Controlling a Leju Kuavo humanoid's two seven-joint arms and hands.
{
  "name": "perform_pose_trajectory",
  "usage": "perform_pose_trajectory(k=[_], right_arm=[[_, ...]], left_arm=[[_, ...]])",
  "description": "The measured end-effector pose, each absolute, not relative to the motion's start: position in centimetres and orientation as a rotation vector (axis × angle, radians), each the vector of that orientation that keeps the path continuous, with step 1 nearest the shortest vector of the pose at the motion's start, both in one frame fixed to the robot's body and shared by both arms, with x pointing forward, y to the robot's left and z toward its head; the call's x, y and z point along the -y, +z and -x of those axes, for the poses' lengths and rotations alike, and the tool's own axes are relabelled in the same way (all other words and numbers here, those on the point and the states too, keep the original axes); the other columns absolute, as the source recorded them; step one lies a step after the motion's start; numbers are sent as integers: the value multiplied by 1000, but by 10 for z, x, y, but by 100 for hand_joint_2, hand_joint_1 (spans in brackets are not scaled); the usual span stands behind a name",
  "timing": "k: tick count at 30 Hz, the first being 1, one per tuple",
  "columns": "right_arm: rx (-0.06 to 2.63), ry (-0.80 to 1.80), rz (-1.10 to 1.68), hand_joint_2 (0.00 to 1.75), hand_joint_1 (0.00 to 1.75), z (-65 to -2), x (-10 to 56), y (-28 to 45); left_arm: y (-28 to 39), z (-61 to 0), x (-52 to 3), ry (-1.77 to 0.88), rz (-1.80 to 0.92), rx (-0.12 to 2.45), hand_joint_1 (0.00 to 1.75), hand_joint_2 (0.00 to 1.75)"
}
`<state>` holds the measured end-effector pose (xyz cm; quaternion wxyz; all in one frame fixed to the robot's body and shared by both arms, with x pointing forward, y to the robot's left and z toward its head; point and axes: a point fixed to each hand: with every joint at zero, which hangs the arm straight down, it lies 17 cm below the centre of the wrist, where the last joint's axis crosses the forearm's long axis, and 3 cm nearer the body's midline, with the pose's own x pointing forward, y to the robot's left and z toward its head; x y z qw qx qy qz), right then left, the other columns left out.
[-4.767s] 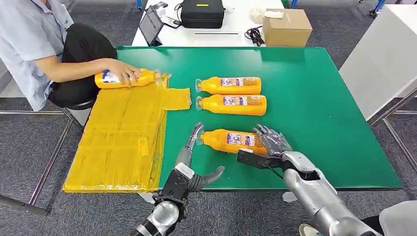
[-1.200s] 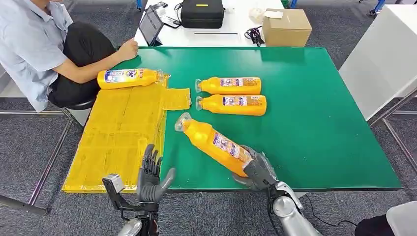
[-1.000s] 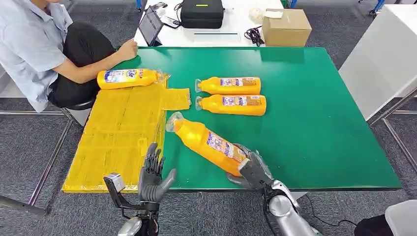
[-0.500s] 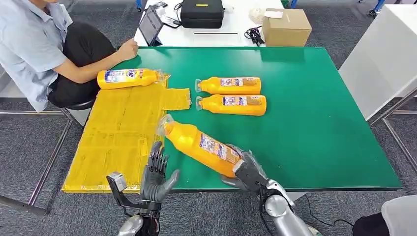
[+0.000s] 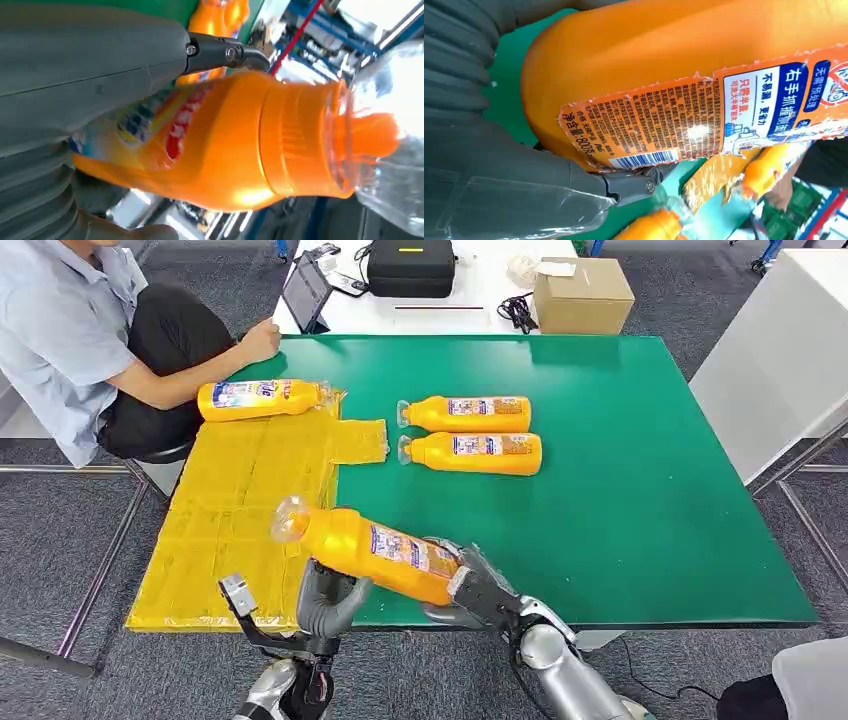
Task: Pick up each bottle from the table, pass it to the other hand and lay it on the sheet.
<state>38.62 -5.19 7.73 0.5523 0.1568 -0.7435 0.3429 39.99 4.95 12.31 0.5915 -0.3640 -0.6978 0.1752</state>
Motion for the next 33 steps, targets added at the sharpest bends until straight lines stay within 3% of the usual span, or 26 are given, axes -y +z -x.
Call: perform_pose_trajectory(k=[17, 18, 19, 33], right_arm=[[1733, 847, -435, 175, 175, -380, 33, 71], [1732, 847, -440, 175, 175, -380, 31, 72], [1729, 845, -445, 175, 175, -380, 30, 72], [1692, 819, -506, 175, 175, -385, 21, 71]], left_arm=[[121, -405, -43, 411, 881, 1594, 0, 175], [122, -405, -43, 412, 889, 1599, 12, 175], [124, -404, -42, 411, 896, 1607, 175, 175], [141, -406, -41, 400, 946, 1669, 175, 175]])
